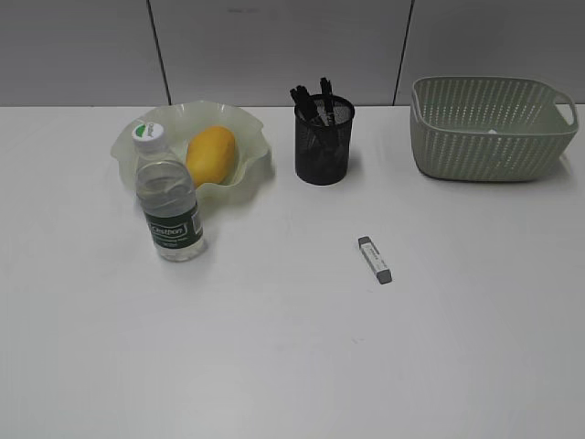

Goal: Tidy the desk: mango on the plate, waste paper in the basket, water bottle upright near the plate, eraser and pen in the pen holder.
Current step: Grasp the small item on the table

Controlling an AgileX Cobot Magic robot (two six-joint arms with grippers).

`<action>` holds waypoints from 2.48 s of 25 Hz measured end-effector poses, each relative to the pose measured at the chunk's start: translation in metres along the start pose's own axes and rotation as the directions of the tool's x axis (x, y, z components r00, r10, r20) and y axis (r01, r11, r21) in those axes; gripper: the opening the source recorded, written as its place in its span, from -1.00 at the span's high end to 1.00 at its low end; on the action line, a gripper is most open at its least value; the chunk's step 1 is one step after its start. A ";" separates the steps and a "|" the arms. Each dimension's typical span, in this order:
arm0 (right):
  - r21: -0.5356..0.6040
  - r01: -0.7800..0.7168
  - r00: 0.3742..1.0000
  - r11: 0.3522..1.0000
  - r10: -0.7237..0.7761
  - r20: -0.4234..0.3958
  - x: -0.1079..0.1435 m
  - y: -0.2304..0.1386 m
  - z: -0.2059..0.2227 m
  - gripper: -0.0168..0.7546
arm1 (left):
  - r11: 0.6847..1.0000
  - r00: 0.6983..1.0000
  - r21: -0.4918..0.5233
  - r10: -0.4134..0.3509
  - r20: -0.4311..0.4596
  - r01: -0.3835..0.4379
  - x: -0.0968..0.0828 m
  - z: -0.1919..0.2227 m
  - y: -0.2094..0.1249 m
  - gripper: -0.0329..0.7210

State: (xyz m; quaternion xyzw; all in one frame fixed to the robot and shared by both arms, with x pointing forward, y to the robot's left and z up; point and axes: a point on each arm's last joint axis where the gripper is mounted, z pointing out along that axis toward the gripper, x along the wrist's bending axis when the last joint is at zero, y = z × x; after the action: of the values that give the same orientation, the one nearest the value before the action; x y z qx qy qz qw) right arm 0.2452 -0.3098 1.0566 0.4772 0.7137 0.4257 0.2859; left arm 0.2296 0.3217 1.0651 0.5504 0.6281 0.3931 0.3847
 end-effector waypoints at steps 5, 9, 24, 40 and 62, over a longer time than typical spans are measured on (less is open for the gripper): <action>-0.011 0.001 1.000 1.000 -0.001 0.000 0.000 0.001 0.000 0.07 | 1.000 1.000 0.000 0.000 0.000 0.000 0.000 0.000 0.000 0.26; -0.020 -0.003 1.000 1.000 0.003 0.003 0.000 0.001 -0.001 0.07 | 1.000 1.000 0.003 -0.003 0.015 0.003 -0.001 0.000 0.000 0.26; -0.087 -0.152 0.950 0.985 0.170 0.264 0.003 -0.005 -0.010 0.07 | 0.935 0.801 0.190 0.138 0.583 -0.300 -0.103 0.122 0.077 0.26; -0.087 -0.154 0.950 0.984 0.172 0.260 0.003 -0.005 -0.010 0.07 | 0.699 0.790 0.524 0.096 0.605 -0.486 -0.396 0.275 0.004 -0.55; -0.087 -0.154 0.950 0.984 0.172 0.260 0.003 -0.005 -0.010 0.08 | 0.696 0.974 0.697 0.013 0.226 -0.171 -0.445 0.356 -0.063 0.31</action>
State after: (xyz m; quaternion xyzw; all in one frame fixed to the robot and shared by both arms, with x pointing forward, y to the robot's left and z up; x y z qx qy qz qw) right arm 0.2340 -0.3108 1.0572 0.5778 0.6125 0.4031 0.3585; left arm 0.5751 -0.1009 0.8886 0.7243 0.6598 0.0798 0.1839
